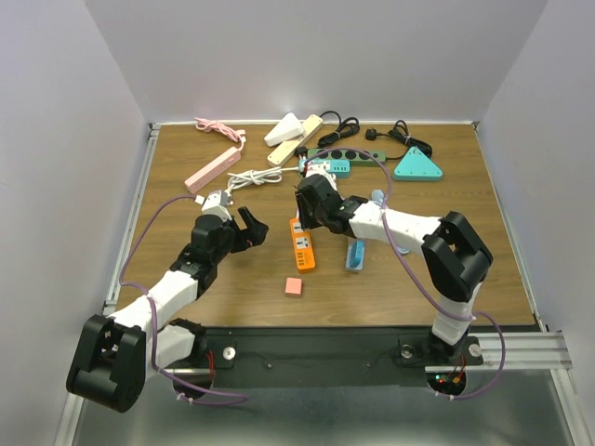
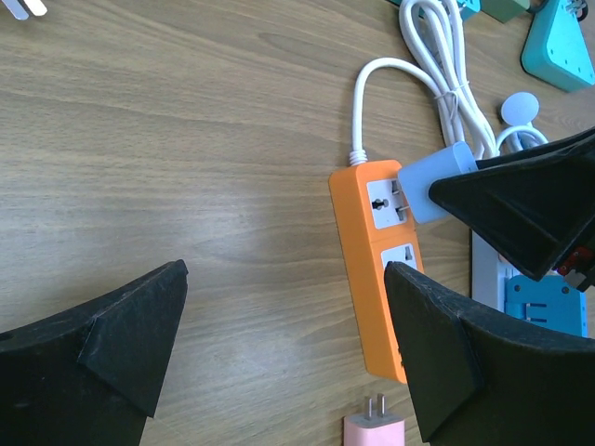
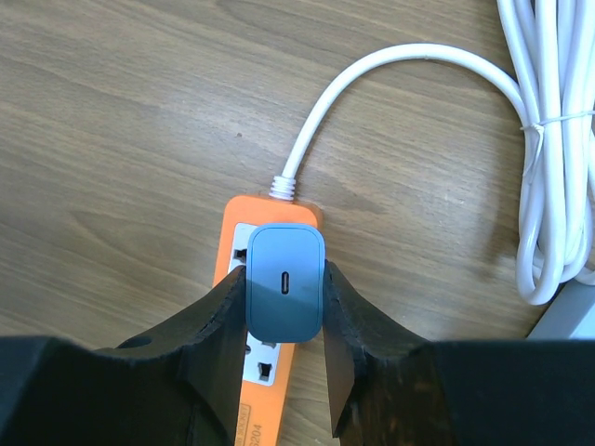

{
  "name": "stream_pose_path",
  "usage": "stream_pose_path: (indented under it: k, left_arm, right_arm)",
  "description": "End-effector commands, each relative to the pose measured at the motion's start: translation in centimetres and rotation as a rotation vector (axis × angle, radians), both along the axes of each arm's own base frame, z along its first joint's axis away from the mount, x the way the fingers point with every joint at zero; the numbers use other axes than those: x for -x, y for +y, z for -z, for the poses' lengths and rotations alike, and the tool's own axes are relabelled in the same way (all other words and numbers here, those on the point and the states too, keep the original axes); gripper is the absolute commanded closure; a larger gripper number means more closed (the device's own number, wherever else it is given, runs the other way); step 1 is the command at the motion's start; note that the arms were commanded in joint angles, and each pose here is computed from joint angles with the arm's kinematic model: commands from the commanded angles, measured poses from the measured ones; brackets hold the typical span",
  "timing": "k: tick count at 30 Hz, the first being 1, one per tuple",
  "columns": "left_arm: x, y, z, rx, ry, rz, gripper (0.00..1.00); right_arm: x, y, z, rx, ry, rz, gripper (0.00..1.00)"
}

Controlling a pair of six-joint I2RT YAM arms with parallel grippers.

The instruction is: Insert the plug

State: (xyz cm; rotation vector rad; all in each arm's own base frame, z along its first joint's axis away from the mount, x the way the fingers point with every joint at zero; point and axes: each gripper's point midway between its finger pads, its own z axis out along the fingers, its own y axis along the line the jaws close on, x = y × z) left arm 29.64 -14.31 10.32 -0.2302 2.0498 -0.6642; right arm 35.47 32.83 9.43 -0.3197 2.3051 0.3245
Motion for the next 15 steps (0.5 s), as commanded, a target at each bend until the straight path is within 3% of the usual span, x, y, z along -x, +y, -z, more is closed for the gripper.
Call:
stream_pose_path:
  k: [1, 15]
  left_arm:
    - [-0.2, 0.0, -0.8, 0.006, -0.044, 0.013, 0.01]
    - [-0.5, -0.2, -0.8, 0.0, -0.044, 0.024, 0.01]
  right_arm:
    - [1.2, -0.5, 1.0, 0.046, 0.01, 0.011, 1.0]
    - [5.1, -1.6, 5.8, 0.149, 0.068, 0.021, 1.0]
